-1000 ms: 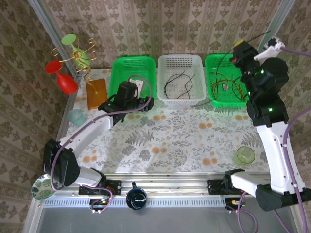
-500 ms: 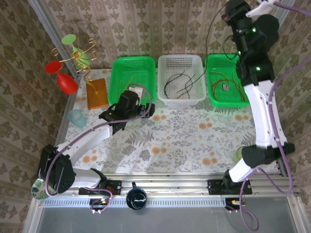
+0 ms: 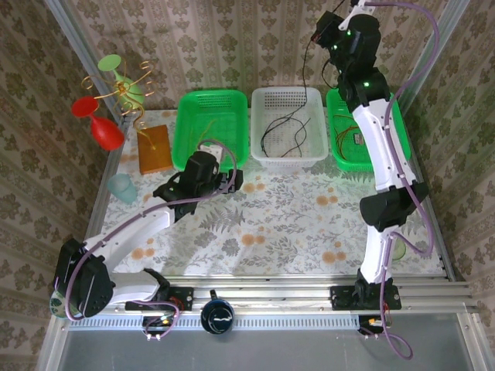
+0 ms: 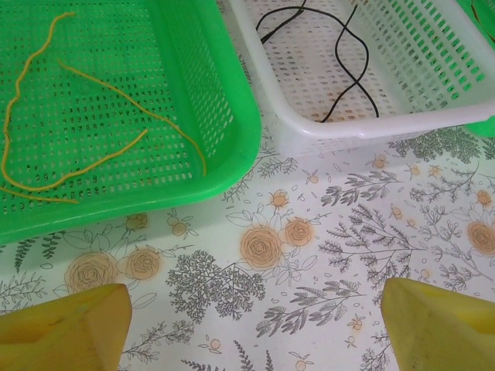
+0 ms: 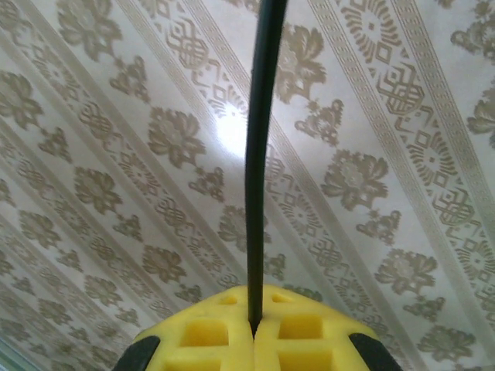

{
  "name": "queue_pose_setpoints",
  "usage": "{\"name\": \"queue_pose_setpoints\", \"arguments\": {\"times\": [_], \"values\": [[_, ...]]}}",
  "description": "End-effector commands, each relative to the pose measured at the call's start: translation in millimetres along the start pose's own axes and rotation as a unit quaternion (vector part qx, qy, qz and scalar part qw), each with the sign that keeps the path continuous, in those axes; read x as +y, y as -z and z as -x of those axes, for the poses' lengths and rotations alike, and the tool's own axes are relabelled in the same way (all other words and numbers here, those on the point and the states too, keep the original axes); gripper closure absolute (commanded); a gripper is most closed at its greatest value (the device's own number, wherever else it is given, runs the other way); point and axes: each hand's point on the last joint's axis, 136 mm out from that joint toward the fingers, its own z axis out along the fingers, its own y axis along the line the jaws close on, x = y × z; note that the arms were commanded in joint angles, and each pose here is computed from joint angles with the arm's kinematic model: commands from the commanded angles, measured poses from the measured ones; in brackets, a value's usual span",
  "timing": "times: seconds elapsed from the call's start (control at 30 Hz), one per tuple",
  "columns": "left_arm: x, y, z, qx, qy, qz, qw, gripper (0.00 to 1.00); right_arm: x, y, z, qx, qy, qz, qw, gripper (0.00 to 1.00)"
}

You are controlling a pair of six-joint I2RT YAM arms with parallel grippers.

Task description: Untangle the cables

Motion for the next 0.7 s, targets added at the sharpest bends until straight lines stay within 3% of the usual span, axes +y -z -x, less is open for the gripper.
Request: {"name": "queue_pose_setpoints", "arguments": {"times": [0.0,0.17,0.3,0.5,0.67], "values": [[-0.5,4.5,2.3,-0.012,0.008,0.002,1.0,0.15,-26.3,-12.9,-41.7,0.059,0.039,-0.047,0.996,1.0],[-0.4,5.4,0.7,-0.012,0.013,0.0,1.0,0.15,-114.4,-31.9,-195.9,0.226,0.088,-0.153,0.958,1.0],[0.8,8.5,-1.3,-0.009,0.01,0.002,1.0,0.15,-153.8,-20.5,-296.8,0.341,0.134,-0.18,0.913,1.0],[5.7,11.9,-3.8,-0.011,0.009,0.011,1.0,0.15,-154.2,-3.8,-369.9,0.424,0.209,-0.156,0.867,1.0],[6.4,11.5,-5.4,-0.009,0.014,0.012,1.0,0.15,-161.2,10.4,-413.5,0.485,0.212,-0.156,0.834,1.0]]}}
